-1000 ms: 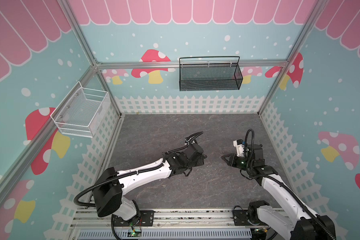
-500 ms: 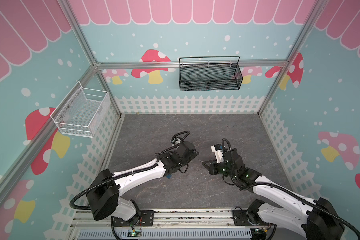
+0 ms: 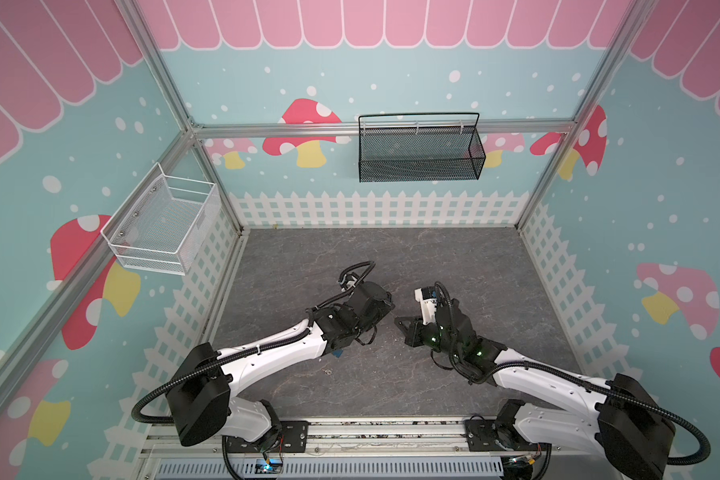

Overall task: Unlock with the key
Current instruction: 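Lift the blue padlock with the left gripper toward the right gripper, then insert the silver key held by the right gripper into the blue padlock's keyhole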

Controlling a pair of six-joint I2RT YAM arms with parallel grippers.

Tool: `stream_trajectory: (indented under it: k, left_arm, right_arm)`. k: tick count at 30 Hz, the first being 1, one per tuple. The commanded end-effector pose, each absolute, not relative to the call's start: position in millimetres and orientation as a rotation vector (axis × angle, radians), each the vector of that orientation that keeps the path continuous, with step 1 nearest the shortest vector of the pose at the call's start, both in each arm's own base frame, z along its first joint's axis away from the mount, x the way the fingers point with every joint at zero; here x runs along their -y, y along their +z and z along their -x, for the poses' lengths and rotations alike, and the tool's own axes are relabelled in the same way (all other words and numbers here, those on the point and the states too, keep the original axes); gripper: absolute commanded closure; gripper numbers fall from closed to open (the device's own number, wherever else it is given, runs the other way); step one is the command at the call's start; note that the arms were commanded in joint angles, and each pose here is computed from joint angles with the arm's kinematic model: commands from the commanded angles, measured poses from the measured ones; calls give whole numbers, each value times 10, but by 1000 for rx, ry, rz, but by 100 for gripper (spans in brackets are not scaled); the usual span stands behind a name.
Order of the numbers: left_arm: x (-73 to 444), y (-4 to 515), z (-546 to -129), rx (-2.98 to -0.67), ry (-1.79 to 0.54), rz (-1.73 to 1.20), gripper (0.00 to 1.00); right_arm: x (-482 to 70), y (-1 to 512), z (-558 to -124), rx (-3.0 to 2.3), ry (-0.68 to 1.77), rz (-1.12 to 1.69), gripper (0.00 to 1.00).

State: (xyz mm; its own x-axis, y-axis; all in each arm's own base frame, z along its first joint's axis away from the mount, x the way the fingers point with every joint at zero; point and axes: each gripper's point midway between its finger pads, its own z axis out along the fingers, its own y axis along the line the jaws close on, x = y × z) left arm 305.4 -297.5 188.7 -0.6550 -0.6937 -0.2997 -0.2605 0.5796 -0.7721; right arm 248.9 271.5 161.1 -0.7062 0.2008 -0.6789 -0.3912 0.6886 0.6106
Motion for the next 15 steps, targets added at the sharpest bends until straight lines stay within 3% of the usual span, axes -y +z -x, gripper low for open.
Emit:
stream_trajectory:
  k: [1,15]
  left_arm:
    - [2927,2017,-3121,-2142,-992,811,100]
    - [3003,2054,-3129,-2144,-1036,815,100]
  right_arm:
    - [-2691,1858,-2574,-2050,1017,74,100]
    - [-2701,1979,-2612,-2016,1021,48,100]
